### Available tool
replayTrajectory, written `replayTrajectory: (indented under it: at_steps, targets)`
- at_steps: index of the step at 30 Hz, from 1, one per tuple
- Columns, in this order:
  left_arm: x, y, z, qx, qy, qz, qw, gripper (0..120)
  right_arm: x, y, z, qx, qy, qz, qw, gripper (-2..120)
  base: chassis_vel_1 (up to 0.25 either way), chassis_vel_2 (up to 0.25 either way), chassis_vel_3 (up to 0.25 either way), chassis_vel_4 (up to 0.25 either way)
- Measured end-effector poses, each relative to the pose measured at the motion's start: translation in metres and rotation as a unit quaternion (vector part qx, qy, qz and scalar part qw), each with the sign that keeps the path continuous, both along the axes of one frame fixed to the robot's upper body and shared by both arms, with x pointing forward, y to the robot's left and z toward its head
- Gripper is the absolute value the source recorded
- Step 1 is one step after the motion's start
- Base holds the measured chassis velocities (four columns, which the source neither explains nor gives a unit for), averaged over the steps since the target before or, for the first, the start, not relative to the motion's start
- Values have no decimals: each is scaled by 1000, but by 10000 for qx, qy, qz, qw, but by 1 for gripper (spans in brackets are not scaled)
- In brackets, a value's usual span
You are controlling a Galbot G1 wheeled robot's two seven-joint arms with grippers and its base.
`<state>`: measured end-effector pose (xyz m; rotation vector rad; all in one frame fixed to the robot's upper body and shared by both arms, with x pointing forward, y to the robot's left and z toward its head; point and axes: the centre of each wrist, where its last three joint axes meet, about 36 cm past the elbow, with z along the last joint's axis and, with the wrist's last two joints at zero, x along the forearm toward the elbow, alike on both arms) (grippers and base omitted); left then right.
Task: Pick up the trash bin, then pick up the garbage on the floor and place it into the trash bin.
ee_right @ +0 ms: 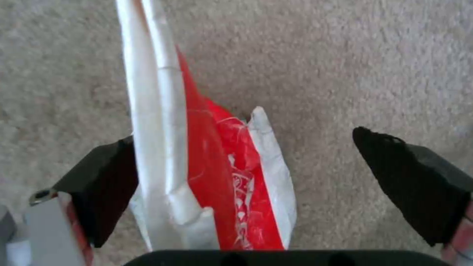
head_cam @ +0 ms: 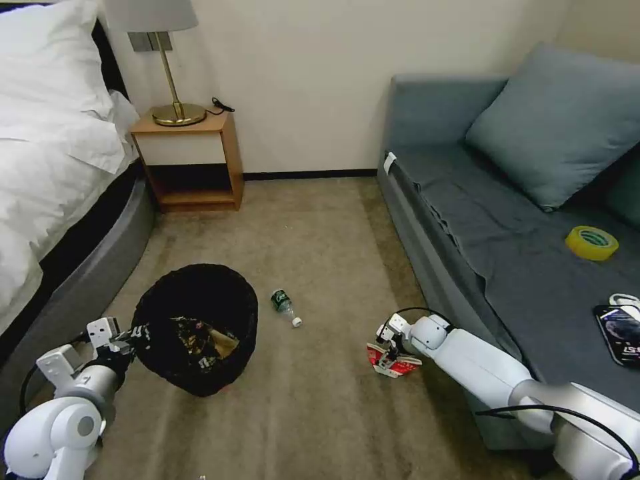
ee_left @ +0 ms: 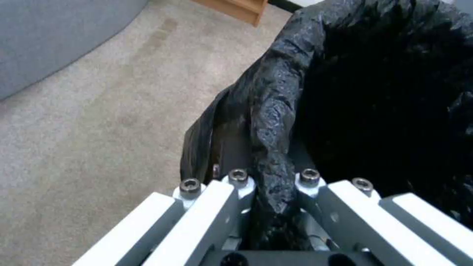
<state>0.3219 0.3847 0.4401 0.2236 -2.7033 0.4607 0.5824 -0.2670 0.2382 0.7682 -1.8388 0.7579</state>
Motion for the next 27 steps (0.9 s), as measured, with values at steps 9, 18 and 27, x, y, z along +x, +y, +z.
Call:
replayTrajectory:
  at_steps: [9, 18, 27]
  targets:
    - [2, 2, 0, 32, 3, -8, 10000, 3, 1, 11, -6, 25, -16, 10, 10000, 86, 0, 0, 0, 0]
    - [4, 4, 0, 49, -1, -29, 10000, 3, -1, 16, -9, 25, -47, -1, 10000, 65, 0, 0, 0, 0]
    - [5, 4, 0, 75, -2, -73, 9999, 3, -7, 15, -16, -48, -151, -126, 9998, 44, 0, 0, 0, 0]
